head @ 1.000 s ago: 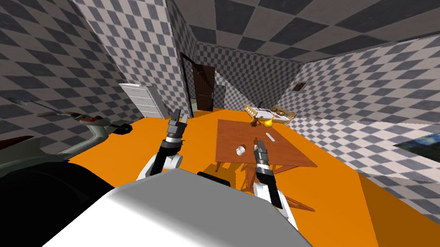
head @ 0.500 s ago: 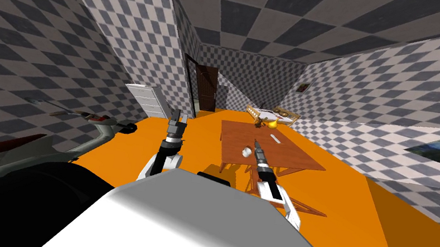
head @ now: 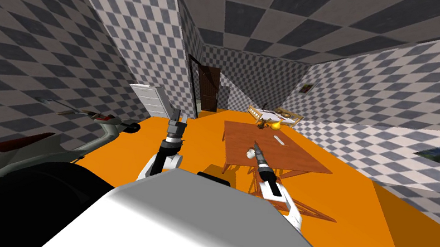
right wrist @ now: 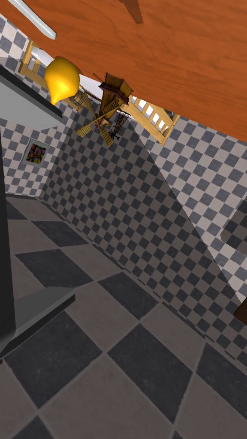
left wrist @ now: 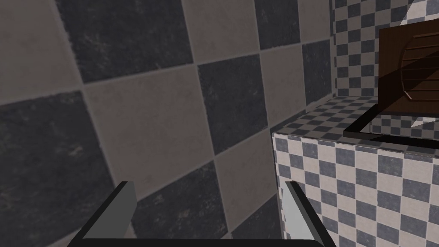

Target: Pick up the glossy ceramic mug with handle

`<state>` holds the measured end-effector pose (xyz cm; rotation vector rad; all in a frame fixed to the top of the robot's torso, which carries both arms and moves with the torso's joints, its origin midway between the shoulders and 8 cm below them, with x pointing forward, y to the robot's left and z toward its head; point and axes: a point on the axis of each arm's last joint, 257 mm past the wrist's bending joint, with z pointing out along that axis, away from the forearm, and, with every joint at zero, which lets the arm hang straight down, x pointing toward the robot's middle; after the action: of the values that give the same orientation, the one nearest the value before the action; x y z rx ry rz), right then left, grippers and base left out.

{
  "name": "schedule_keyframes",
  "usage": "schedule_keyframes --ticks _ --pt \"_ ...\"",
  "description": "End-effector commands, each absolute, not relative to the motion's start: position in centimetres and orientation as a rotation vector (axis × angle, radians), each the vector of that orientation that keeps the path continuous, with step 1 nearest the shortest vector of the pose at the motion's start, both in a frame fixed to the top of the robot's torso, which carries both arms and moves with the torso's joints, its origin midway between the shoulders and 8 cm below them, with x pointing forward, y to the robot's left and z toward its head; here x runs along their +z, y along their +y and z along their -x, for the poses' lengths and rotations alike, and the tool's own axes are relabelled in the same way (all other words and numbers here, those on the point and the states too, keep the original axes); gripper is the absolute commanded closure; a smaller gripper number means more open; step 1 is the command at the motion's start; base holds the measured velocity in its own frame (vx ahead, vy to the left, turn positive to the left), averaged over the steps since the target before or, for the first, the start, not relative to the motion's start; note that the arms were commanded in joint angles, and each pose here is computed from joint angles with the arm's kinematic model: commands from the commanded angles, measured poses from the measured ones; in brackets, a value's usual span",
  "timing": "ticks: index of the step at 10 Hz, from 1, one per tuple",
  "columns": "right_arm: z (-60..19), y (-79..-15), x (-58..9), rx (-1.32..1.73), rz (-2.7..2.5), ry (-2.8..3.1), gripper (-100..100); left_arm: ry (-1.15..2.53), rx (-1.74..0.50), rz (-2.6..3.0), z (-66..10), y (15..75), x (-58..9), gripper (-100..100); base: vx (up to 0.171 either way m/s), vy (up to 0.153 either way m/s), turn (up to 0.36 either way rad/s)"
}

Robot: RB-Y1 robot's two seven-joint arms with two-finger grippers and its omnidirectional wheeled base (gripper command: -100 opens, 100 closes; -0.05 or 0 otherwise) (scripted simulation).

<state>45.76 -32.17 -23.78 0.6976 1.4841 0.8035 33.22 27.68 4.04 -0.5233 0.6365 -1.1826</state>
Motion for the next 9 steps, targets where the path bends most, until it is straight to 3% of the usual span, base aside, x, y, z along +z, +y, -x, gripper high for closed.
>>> schedule_keyframes --ticks 1,9 --pt "-46.4 -33.5 -25.2 0.723 -0.664 1.539 -100 0.637 -1.183 0.523 -33.2 27.7 4.0 0 -0.011 0.099 0.04" --pt "-47.2 -40.7 -31.7 0.393 -0.572 1.744 -100 0.636 -1.183 0.523 -33.2 27.7 4.0 0 0.001 0.091 0.042"
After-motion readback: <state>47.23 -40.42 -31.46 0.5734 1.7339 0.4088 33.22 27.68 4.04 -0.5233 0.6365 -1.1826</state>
